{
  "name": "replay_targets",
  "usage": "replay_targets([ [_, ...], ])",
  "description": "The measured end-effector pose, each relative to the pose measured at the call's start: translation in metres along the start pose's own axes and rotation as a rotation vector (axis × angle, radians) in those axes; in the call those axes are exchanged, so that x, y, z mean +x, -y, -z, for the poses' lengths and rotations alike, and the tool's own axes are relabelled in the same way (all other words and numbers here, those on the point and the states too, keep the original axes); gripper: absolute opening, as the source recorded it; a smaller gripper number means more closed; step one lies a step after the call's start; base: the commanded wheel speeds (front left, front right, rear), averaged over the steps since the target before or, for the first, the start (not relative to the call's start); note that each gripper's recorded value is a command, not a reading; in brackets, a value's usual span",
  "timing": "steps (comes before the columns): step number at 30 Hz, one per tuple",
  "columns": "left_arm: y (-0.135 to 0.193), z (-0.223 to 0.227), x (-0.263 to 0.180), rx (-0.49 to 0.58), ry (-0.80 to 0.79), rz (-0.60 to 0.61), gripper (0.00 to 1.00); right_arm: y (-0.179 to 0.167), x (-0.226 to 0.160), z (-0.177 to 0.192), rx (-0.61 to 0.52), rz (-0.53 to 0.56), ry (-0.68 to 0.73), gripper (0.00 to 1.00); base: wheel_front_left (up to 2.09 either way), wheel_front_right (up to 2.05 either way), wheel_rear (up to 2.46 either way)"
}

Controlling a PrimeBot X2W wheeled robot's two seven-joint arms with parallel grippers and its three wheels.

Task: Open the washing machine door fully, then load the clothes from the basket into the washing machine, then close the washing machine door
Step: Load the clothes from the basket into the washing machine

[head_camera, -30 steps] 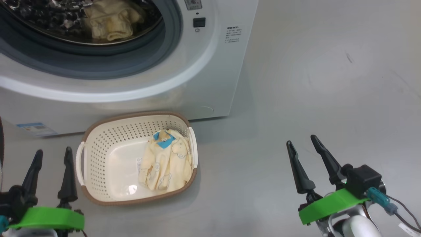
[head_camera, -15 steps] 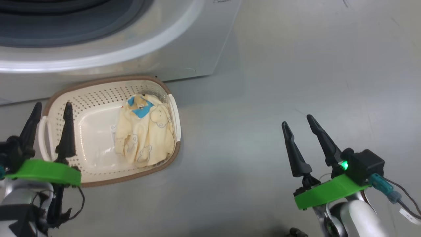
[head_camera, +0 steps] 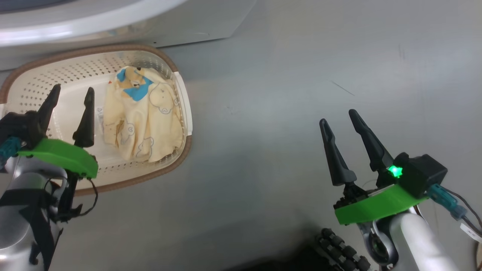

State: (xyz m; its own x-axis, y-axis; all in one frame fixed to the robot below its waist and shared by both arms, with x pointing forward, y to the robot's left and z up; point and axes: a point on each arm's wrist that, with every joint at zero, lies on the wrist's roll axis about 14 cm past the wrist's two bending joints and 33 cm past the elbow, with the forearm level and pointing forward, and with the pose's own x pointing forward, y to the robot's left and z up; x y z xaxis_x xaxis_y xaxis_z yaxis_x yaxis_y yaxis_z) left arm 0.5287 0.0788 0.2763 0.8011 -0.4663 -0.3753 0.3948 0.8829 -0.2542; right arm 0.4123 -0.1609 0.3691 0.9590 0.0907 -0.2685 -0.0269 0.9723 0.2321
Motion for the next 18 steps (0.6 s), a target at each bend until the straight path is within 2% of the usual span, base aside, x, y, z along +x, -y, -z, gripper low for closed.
replay_targets([
  [11,0.004,0.061,0.035,0.016,-0.178,0.058,1.00,0.006,0.012,0.026,0.028,0.012,-0.061,1.00,0.00,0.00,0.00],
  [18,0.012,0.096,0.049,-0.016,-0.301,0.081,1.00,0.009,0.012,0.039,0.041,0.024,-0.098,1.00,0.00,0.00,0.00],
])
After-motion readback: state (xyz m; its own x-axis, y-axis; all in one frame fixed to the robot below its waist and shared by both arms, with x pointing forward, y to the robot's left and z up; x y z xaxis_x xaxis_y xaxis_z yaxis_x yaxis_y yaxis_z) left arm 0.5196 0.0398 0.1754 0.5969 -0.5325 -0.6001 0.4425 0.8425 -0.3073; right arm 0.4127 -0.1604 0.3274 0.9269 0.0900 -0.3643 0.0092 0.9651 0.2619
